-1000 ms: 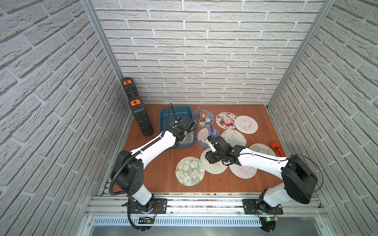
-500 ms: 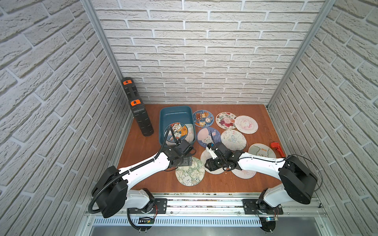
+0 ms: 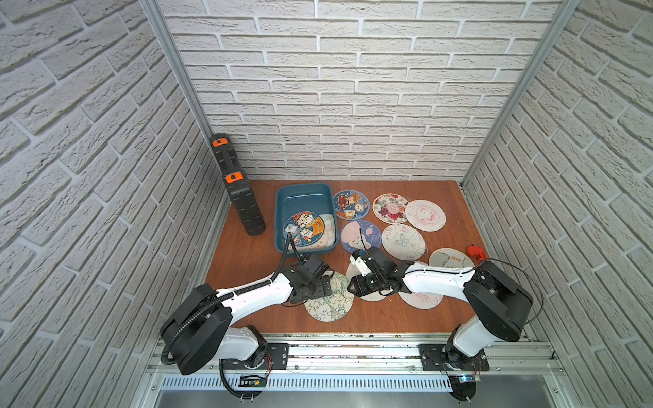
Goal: Put the coasters into the storage box
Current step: Pick up the coaster from the center of the board, then place the coaster in the storage box, then pick up the coaster from the center of the board.
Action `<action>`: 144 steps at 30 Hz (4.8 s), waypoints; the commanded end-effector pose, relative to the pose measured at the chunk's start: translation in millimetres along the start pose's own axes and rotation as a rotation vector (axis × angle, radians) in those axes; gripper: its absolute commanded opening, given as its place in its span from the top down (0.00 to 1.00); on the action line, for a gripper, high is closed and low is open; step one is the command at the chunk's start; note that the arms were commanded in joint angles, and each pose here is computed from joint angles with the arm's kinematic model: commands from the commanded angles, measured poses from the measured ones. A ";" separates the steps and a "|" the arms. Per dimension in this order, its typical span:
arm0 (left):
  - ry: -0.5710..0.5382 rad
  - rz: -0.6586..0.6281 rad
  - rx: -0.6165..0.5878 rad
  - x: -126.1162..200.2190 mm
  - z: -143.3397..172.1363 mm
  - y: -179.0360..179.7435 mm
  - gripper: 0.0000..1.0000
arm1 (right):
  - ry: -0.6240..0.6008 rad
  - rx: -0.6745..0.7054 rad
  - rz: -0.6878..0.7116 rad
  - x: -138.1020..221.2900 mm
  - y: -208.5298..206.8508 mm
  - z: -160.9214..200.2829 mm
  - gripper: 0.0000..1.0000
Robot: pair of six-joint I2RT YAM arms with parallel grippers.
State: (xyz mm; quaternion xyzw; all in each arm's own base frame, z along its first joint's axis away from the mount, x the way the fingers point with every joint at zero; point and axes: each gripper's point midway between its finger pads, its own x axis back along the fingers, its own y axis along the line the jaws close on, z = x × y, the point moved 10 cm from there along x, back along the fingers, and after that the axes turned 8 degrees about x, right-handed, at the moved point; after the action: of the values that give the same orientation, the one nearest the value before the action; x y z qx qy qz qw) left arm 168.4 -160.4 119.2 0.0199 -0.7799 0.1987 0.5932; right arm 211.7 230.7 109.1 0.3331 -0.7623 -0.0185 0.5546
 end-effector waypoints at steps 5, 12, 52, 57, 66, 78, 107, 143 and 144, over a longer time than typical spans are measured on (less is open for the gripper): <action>0.043 0.020 0.085 -17.8 9.5 17.0 0.02 | 0.022 0.007 -0.092 -13.2 6.6 1.2 0.59; 0.053 0.023 0.086 -22.6 10.5 16.5 0.03 | 0.046 0.021 -0.146 -25.1 14.8 -5.4 0.68; -0.668 0.419 -0.053 123.7 -31.6 18.7 0.02 | -0.396 0.329 -0.024 78.1 89.7 -159.9 0.94; -0.711 0.476 -0.069 125.3 -28.8 22.8 0.02 | -0.467 0.330 -0.016 61.7 90.7 -194.6 0.94; -0.750 0.490 -0.106 125.8 -28.5 24.7 0.02 | -0.527 0.267 -0.069 0.7 71.9 -235.6 0.92; -0.714 0.453 -0.112 112.1 -33.1 18.0 0.02 | -0.500 0.088 0.112 -62.6 13.5 -249.7 0.90; -0.641 0.384 -0.106 91.6 -39.4 17.7 0.02 | -0.529 0.204 0.224 15.9 28.9 -246.6 0.52; -0.268 0.332 -0.461 12.6 -9.8 -85.2 0.02 | -0.085 -0.224 0.345 90.8 -78.2 -24.9 0.53; -0.254 0.338 -0.467 9.0 -8.5 -86.7 0.02 | -0.079 -0.235 0.346 90.9 -82.2 -21.9 0.53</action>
State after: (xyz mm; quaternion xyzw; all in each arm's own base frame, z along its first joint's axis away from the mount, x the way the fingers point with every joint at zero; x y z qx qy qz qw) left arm 193.4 -224.5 152.6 -0.1958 -0.8677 0.1059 0.4444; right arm 259.4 133.8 157.8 0.1251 -0.8228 -0.0032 0.5544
